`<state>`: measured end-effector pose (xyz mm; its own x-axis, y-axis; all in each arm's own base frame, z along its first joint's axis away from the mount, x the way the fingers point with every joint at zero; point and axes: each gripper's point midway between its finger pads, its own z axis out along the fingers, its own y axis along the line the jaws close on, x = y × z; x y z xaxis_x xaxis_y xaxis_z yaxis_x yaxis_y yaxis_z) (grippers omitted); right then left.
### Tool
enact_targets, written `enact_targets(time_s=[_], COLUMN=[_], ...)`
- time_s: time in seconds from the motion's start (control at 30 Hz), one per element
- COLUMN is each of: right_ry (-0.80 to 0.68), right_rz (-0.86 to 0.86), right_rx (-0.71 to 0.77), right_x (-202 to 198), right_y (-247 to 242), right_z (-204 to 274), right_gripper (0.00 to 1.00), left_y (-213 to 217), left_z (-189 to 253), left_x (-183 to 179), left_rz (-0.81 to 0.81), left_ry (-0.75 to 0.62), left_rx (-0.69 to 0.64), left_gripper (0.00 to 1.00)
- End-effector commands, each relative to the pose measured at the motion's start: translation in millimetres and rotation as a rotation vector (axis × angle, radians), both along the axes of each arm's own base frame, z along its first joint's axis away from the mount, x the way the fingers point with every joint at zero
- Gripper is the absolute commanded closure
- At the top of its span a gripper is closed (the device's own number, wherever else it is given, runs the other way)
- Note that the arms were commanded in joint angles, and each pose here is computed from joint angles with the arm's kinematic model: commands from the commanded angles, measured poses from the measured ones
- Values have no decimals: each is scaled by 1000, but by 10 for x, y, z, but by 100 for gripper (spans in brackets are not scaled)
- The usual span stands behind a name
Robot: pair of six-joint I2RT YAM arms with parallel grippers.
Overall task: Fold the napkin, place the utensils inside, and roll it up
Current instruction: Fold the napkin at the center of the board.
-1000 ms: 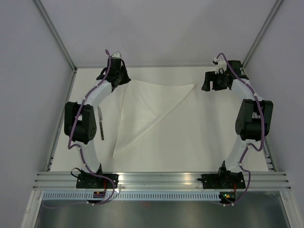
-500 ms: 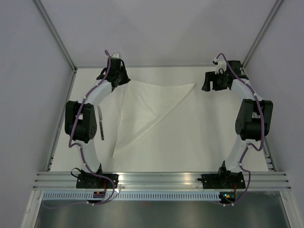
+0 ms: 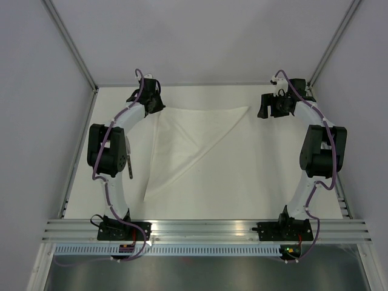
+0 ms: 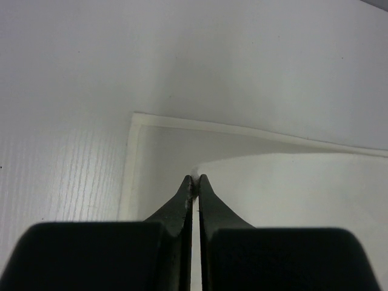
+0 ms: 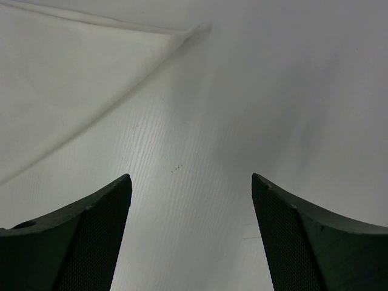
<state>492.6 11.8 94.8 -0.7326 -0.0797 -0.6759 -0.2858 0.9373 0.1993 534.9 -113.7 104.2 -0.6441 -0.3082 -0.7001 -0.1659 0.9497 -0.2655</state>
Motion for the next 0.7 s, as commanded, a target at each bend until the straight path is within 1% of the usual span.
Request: enact_targets(time_s=[0.0, 0.17, 0.47, 0.67], right_ry=[-5, -5, -10, -16], right_rz=[7, 8, 13, 12], right_rx=[-22, -19, -22, -24], right_x=[11, 7, -18, -24], right_y=[-13, -7, 2, -6], right_z=[1, 8, 33, 69], right_gripper=[15, 15, 15, 15], left_y=[23, 53, 27, 51], left_z=[284, 529, 567, 744], left_x=[100, 64, 2, -13], left_rz=[35, 37, 27, 33], left_ry=[-58, -99, -93, -128], left_rx=[-25, -20, -24, -21], left_gripper=[98, 98, 98, 98])
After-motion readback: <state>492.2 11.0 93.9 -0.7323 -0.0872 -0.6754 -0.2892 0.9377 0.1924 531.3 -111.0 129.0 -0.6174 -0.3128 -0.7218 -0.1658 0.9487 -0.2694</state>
